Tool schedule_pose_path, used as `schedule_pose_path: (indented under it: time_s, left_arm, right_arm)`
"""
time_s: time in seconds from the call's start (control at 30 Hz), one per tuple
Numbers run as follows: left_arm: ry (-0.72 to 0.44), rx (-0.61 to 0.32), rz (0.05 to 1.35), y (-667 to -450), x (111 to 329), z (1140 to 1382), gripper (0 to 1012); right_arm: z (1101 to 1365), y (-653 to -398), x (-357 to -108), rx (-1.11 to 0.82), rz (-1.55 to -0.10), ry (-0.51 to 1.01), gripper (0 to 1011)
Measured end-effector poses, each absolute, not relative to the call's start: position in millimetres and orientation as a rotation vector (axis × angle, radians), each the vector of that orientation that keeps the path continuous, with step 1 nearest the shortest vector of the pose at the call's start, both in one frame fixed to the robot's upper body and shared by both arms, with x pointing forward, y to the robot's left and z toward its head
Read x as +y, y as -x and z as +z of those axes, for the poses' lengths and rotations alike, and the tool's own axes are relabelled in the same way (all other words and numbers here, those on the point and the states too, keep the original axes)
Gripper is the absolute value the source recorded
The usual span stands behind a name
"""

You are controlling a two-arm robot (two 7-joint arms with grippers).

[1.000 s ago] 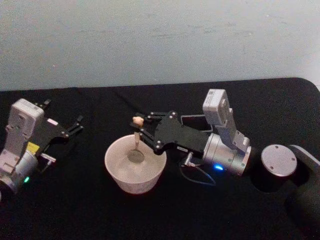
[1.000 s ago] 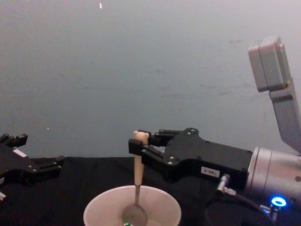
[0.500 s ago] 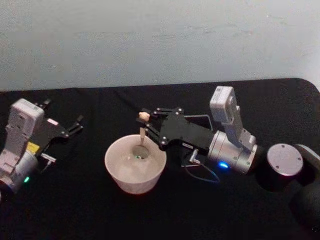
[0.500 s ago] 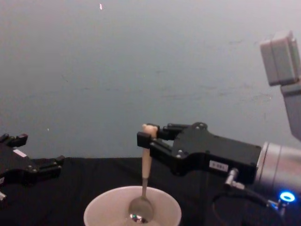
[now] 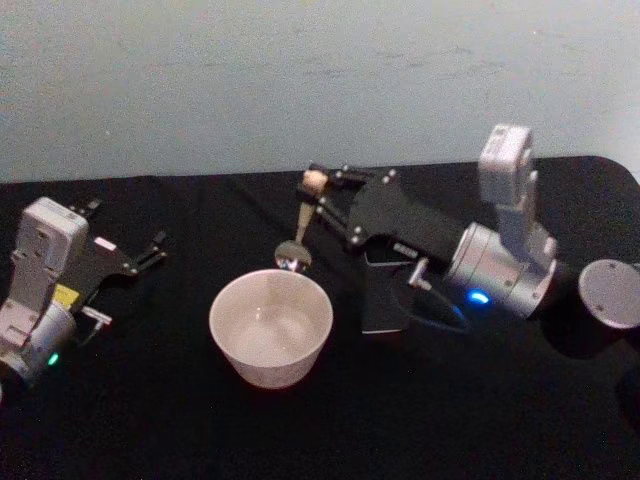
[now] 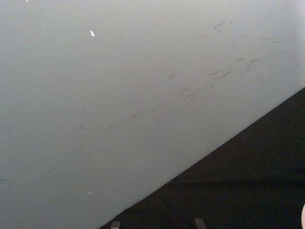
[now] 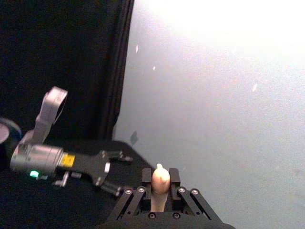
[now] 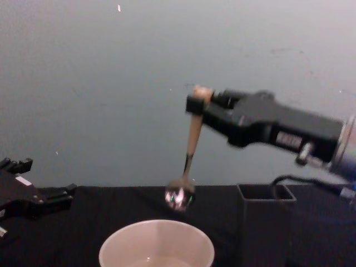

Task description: Pick up the stirring spoon with one hand, stir inside the cup, then place it back in its original position.

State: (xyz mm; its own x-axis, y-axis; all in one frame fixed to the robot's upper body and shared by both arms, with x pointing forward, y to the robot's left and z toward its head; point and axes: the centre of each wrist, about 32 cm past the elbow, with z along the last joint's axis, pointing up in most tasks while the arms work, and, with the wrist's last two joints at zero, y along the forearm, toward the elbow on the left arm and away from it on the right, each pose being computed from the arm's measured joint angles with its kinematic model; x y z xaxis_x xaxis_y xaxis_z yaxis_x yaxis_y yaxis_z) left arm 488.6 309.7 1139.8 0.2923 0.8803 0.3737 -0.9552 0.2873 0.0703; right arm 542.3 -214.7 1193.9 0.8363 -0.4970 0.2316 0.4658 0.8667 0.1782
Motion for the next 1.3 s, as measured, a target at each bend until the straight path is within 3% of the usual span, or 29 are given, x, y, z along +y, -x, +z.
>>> schedule_pose_path:
  time_s: [0.53,1.0,1.3]
  left_arm:
    - [-0.304,-0.285,1.248,-488.6,309.7,1139.8,1001]
    - [-0.304,-0.285,1.248,-488.6,309.6,1139.8,1001]
    - [-0.304,-0.285,1.248,-488.6,309.7,1139.8,1001]
  right_arm:
    - [1232.0,-533.1,-256.0,-0.351,-0.573,-0.188,214]
    - [1229.7,-519.2,-285.2,-0.355,-0.621,-0.132,214]
    - [1226.6,-514.2,-290.9,-0.344,-0.637,-0.11,214]
